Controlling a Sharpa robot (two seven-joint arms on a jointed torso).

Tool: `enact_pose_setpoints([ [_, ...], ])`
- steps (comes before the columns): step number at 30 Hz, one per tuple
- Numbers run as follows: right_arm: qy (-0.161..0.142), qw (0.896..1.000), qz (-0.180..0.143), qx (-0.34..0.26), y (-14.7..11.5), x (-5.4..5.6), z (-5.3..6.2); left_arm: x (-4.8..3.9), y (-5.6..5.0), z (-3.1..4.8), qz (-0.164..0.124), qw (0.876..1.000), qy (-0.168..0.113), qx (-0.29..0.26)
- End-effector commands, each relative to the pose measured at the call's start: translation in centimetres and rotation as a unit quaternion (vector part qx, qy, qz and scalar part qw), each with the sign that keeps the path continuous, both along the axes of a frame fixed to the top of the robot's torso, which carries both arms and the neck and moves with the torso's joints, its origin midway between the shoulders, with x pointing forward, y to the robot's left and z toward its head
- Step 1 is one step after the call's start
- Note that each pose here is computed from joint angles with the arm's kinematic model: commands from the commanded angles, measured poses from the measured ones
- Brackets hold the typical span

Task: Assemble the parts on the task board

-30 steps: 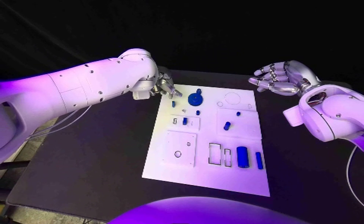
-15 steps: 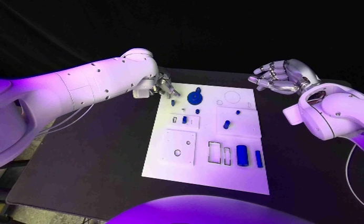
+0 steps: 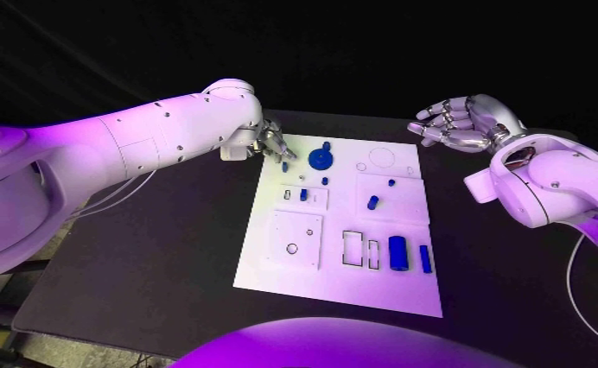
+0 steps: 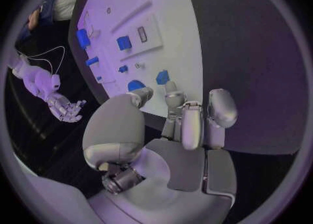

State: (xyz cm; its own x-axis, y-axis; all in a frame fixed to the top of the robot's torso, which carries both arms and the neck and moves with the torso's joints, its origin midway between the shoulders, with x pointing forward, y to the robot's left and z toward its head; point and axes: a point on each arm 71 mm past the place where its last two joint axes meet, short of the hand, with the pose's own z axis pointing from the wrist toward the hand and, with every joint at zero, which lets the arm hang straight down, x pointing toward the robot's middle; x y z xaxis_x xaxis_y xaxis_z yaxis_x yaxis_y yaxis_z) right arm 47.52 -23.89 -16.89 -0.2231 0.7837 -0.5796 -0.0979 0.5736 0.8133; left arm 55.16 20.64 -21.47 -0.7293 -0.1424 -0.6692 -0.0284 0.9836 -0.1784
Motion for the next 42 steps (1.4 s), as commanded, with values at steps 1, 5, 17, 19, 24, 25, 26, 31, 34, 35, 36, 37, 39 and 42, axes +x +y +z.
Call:
enact_pose_setpoints([
  [1,-0.003,1.0,0.006,0.0,0.17,-0.02,0.02,-0.16,-0.3,-0.11,-0.008,1.0,0.012,-0.003],
  [5,-0.003,1.0,0.006,0.0,0.19,-0.01,0.02,-0.22,-0.35,-0.18,-0.009,1.0,0.016,-0.005],
  [17,-0.003,1.0,0.006,0.0,0.17,0.0,0.02,-0.4,-0.39,-0.54,-0.01,1.0,0.027,-0.007],
  [19,-0.003,1.0,0.006,0.0,0.15,0.0,0.02,-0.44,-0.41,-0.67,-0.009,1.0,0.029,-0.008],
  [24,-0.003,1.0,0.006,0.0,0.14,0.0,0.02,-0.49,-0.36,-0.92,-0.008,0.999,0.031,-0.009],
  [25,-0.003,1.0,0.006,0.0,0.14,0.0,0.02,-0.5,-0.35,-0.95,-0.008,0.999,0.032,-0.009],
  [26,-0.003,1.0,0.006,0.0,0.13,0.0,0.02,-0.51,-0.35,-0.97,-0.008,0.999,0.032,-0.009],
  [31,-0.002,1.0,0.006,-0.001,0.13,0.01,0.0,-0.56,-0.41,-1.03,-0.008,0.999,0.033,-0.009],
  [34,0.001,1.0,0.006,-0.001,0.13,0.03,-0.04,-0.58,-0.44,-1.05,-0.008,0.999,0.033,-0.011],
  [35,0.001,1.0,0.006,-0.001,0.13,0.03,-0.05,-0.58,-0.44,-1.05,-0.007,0.999,0.032,-0.011],
  [36,0.002,1.0,0.006,-0.002,0.13,0.04,-0.06,-0.57,-0.44,-1.05,-0.007,0.999,0.032,-0.011],
  [37,0.002,1.0,0.006,-0.002,0.12,0.04,-0.07,-0.57,-0.44,-1.04,-0.006,0.999,0.032,-0.012],
  [39,0.003,1.0,0.006,-0.002,0.11,0.05,-0.09,-0.57,-0.43,-1.04,-0.004,0.999,0.031,-0.016],
  [42,0.005,1.0,0.005,-0.003,0.08,0.07,-0.11,-0.58,-0.45,-1.02,0.0,0.999,0.031,-0.022],
])
